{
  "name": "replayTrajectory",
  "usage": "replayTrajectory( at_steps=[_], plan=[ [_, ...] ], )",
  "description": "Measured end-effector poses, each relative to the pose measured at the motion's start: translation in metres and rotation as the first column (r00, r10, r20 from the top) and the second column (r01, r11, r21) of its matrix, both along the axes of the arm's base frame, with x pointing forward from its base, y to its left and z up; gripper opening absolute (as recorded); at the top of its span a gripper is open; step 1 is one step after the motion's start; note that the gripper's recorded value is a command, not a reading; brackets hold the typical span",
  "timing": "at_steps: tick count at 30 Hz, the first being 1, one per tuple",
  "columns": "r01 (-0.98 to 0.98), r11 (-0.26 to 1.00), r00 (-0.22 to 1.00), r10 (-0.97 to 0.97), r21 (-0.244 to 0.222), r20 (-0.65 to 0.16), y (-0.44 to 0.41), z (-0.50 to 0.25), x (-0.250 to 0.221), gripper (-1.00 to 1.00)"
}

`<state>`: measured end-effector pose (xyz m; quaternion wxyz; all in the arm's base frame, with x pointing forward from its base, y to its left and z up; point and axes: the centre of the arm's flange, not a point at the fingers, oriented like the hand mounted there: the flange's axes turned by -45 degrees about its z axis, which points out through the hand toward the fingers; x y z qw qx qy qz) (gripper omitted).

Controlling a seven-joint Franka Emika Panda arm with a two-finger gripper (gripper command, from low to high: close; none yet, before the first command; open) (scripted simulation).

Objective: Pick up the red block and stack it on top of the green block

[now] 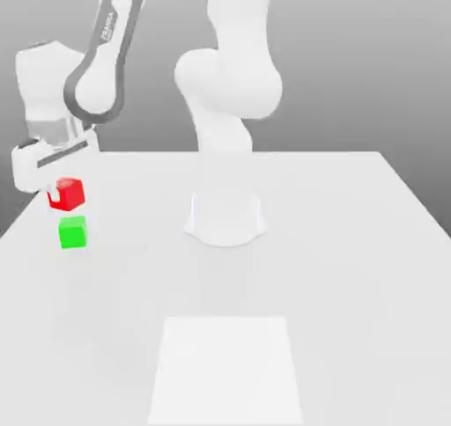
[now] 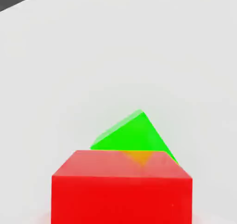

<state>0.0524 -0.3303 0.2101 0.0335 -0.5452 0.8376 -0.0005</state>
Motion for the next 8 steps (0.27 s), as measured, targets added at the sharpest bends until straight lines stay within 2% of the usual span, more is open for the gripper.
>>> replayTrajectory(
  at_steps=[6, 7, 8],
  plan=[
    [0.001, 1.0, 1.0, -0.002, -0.019, -0.031, 0.0, -0.027, -0.004, -1.0],
    [0.002, 1.0, 0.999, -0.003, -0.028, -0.044, 0.0, -0.03, -0.006, 1.0],
    [0.004, 1.0, 0.999, -0.005, -0.028, -0.044, 0.0, -0.03, -0.007, 1.0]
  ],
)
